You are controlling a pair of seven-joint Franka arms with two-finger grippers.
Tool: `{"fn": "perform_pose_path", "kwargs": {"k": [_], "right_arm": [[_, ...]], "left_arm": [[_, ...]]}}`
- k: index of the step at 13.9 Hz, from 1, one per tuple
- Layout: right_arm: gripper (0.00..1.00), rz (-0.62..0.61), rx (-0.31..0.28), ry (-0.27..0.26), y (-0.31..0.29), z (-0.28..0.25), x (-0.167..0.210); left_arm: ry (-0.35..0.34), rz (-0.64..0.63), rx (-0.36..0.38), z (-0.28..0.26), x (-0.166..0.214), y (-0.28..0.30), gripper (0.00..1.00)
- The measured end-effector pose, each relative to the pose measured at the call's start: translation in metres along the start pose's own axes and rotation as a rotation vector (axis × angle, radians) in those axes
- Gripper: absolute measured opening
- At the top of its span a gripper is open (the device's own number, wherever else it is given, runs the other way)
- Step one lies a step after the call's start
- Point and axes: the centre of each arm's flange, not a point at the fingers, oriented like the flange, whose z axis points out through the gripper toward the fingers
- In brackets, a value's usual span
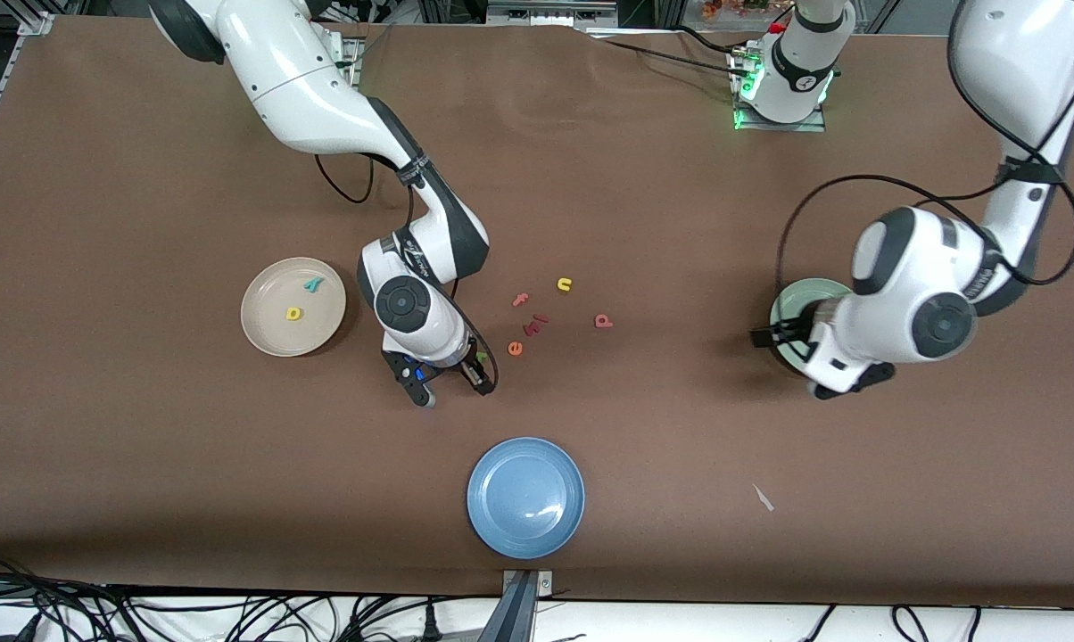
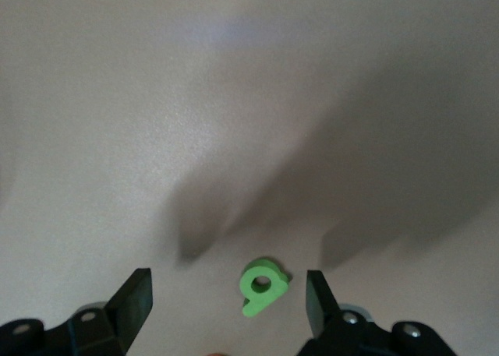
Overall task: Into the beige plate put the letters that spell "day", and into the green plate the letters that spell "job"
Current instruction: 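Release the blue o on the green plate while the right gripper grasps green letter, then carry the green letter toward the cream plate while the left gripper grasps pink letter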
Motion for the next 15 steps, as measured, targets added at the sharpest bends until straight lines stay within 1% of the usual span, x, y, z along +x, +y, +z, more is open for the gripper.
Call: {"fn": "perform_pose_path", "kwargs": {"k": [1,2,3,4,5,6,7,8,9,10,11,12,13,14,15], "right_arm": [[0.88,0.000,-0.003,-0.001,0.000,0.002,-0.002],[0.84,-0.001,-0.007,-0.001,0.001,0.005,-0.003],[0.84,-0.002,-0.010,-0.001,0.001,0.007,-0.004],[0.81,-0.003,-0.014,-0.002,0.002,0.010,-0.005],[0.81,-0.004,-0.018,-0.002,0.003,0.013,-0.006],[0.76,-0.005,-0.023,-0.003,0.004,0.016,-0.007],[0.76,-0.006,-0.027,-0.003,0.004,0.018,-0.007],[0.72,-0.007,-0.030,-0.004,0.005,0.019,-0.008],[0.72,-0.008,-0.031,-0.004,0.005,0.019,-0.009],[0.62,-0.008,-0.033,-0.004,0.005,0.019,-0.009],[0.52,-0.010,-0.031,-0.003,0.004,0.017,-0.010],[0.38,-0.013,-0.032,-0.003,0.004,0.015,-0.011],[0.30,-0.015,-0.035,-0.003,0.004,0.014,-0.012],[0.30,-0.020,-0.037,-0.003,0.004,0.014,-0.012],[0.30,-0.032,-0.046,-0.005,0.005,0.014,-0.012]], "left_arm": [[0.022,-0.034,-0.011,0.008,-0.018,0.031,1.00],[0.043,-0.061,-0.029,0.019,-0.035,0.061,1.00],[0.062,-0.083,-0.053,0.033,-0.052,0.090,1.00],[0.076,-0.100,-0.081,0.047,-0.068,0.117,1.00],[0.086,-0.111,-0.104,0.062,-0.082,0.139,0.99],[0.096,-0.116,-0.113,0.078,-0.094,0.156,0.98],[0.114,-0.111,-0.104,0.094,-0.101,0.166,0.98],[0.134,-0.102,-0.086,0.108,-0.105,0.172,0.96],[0.149,-0.094,-0.073,0.119,-0.106,0.175,0.95],[0.157,-0.088,-0.065,0.125,-0.104,0.176,0.89],[0.156,-0.088,-0.065,0.128,-0.101,0.176,0.89],[0.155,-0.087,-0.065,0.130,-0.099,0.177,0.82],[0.161,-0.078,-0.059,0.134,-0.098,0.178,0.82],[0.172,-0.065,-0.047,0.138,-0.097,0.178,0.78],[0.177,-0.055,-0.038,0.143,-0.097,0.179,0.77]]}}
